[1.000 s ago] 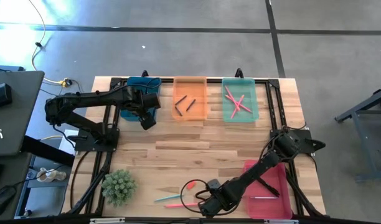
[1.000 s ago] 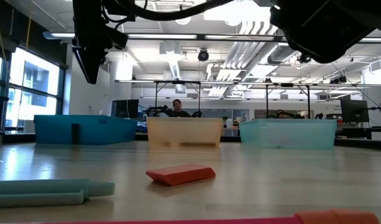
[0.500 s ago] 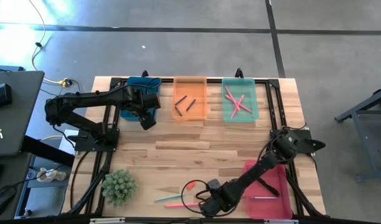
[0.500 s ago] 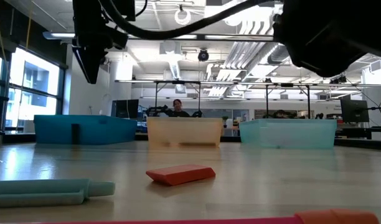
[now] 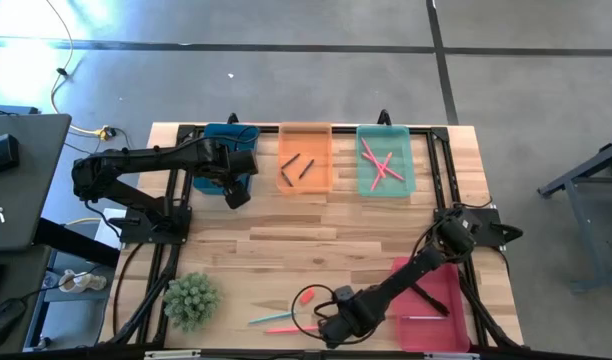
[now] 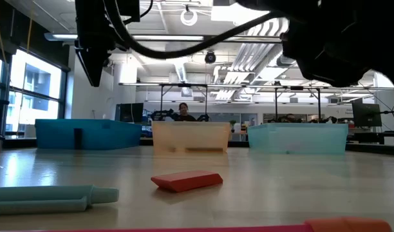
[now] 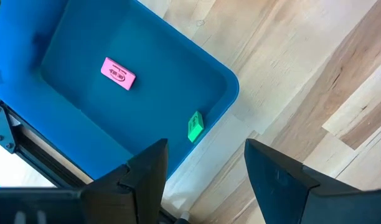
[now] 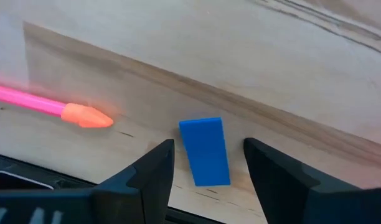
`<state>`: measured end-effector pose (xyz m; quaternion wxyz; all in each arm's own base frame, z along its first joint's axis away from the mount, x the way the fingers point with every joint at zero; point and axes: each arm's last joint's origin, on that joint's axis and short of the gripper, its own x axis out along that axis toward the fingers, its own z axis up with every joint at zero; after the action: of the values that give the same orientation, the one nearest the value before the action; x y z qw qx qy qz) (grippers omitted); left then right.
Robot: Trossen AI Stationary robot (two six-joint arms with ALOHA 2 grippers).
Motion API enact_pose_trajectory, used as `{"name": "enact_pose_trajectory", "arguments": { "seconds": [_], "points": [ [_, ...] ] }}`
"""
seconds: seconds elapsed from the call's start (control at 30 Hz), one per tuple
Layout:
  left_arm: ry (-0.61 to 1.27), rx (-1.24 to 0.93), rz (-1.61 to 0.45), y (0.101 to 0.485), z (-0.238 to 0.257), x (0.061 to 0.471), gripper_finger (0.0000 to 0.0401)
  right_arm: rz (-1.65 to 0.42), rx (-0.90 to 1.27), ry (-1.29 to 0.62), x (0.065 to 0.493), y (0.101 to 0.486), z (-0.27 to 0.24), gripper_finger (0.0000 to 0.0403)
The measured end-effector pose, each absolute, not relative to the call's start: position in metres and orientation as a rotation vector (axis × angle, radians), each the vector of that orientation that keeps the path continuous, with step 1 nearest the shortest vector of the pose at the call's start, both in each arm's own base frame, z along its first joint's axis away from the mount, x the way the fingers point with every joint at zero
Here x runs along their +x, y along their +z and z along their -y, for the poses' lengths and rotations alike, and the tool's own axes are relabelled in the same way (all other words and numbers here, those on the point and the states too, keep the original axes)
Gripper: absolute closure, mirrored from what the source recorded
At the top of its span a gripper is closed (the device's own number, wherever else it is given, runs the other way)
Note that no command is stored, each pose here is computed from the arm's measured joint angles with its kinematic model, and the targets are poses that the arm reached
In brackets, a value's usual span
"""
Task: Sort crayons/erasers/pens/pencils in bins
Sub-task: Put the blue eraser into the dark blue bin
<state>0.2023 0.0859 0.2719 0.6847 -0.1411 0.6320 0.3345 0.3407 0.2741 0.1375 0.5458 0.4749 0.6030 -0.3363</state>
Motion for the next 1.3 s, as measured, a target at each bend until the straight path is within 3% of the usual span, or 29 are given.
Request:
{"name": "enact_pose_trajectory", "arguments": {
  "seconds": [0.47, 1.03, 1.3],
  "points": [
    [0.746, -0.312, -1.417, 0.2719, -0.0859, 0.2024, 0.0202, -1.552, 1.138, -0.85, 0.3349, 0.1355, -0.2725, 0.0256],
    [0.746, -0.311, -1.417, 0.2719, -0.0859, 0.2024, 0.0202, -1.499, 1.153, -0.9, 0.3332, 0.1352, -0.2737, 0.0266],
    [0.745, -0.311, -1.418, 0.2719, -0.0859, 0.2024, 0.0202, -1.488, 1.159, -0.888, 0.3336, 0.1357, -0.275, 0.0316]
  ]
}}
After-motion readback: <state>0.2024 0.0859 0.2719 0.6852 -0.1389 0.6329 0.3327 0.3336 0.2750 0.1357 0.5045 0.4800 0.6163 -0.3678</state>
